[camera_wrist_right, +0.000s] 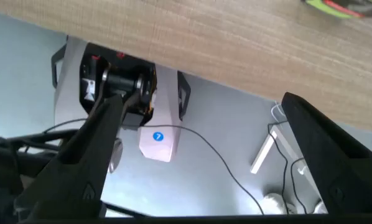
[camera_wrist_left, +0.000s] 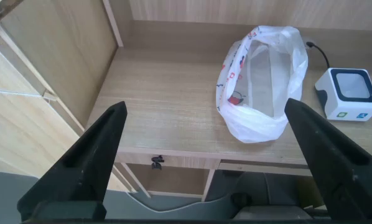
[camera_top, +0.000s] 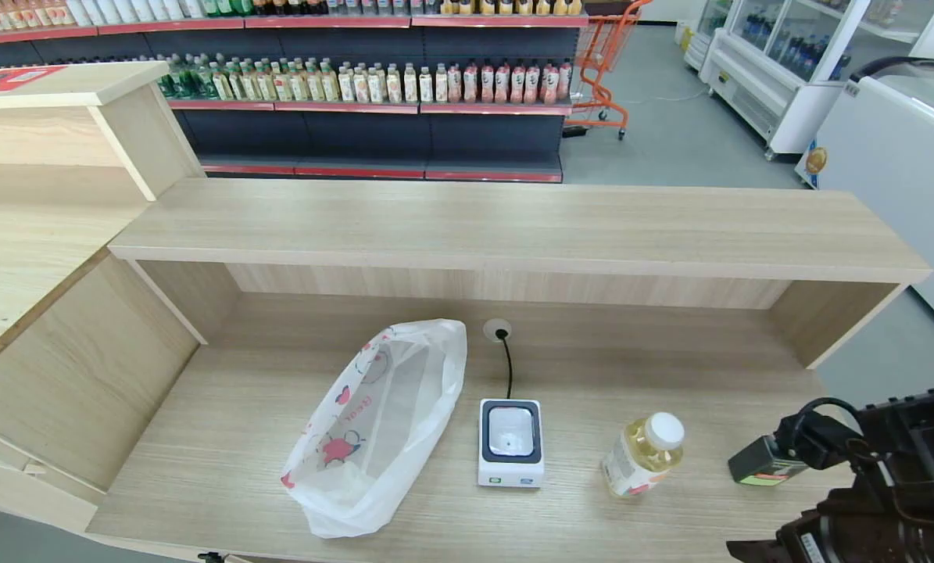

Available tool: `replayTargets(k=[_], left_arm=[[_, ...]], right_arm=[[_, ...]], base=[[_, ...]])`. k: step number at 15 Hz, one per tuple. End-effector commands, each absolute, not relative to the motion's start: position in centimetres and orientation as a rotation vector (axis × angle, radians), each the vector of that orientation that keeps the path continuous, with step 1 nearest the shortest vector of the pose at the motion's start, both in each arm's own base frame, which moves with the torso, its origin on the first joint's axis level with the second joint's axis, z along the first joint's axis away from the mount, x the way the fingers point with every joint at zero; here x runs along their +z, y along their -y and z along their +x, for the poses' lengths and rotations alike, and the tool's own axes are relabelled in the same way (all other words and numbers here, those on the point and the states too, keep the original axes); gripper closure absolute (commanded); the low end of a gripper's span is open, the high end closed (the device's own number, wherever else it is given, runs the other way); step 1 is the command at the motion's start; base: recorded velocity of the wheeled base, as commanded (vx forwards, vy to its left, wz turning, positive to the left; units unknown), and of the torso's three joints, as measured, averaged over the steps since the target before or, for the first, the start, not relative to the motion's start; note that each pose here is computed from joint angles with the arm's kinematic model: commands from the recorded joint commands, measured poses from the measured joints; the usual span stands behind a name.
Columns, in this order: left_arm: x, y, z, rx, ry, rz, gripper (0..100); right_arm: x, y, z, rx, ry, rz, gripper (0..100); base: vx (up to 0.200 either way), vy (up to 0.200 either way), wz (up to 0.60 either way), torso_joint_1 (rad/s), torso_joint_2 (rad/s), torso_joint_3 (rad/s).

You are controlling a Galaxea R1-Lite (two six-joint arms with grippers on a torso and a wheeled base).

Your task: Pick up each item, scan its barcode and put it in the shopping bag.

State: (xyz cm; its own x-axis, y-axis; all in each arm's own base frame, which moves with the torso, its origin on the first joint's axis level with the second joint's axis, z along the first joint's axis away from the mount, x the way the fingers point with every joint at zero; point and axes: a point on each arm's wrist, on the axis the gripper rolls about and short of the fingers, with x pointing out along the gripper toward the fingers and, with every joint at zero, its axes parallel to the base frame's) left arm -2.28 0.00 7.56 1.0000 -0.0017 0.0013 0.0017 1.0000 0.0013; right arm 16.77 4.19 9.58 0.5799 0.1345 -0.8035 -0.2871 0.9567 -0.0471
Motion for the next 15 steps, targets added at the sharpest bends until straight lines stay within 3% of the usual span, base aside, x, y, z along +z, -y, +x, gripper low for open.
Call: replayTargets(k=[1, 8, 15], left_arm=[[7.6, 0.0, -2.3, -0.002, 0.000, 0.002, 0], [7.6, 0.0, -2.3, -0.002, 0.000, 0.002, 0], [7.6, 0.0, -2.3, -0.002, 0.000, 0.002, 0]], right_arm=[[6.7, -5.1, 19.3, 0.259, -0.977, -0.193, 0], [2.5, -8.3, 23.9, 0.329, -0.820, -0.207, 0], [0.6, -10.3, 26.0, 0.369, -0.723, -0.212, 0]], base=[[0.000, 0.000, 0.00, 0.000, 0.00, 0.000], [0.000, 0.000, 0.00, 0.000, 0.00, 0.000], [0.000, 0.000, 0.00, 0.000, 0.00, 0.000]])
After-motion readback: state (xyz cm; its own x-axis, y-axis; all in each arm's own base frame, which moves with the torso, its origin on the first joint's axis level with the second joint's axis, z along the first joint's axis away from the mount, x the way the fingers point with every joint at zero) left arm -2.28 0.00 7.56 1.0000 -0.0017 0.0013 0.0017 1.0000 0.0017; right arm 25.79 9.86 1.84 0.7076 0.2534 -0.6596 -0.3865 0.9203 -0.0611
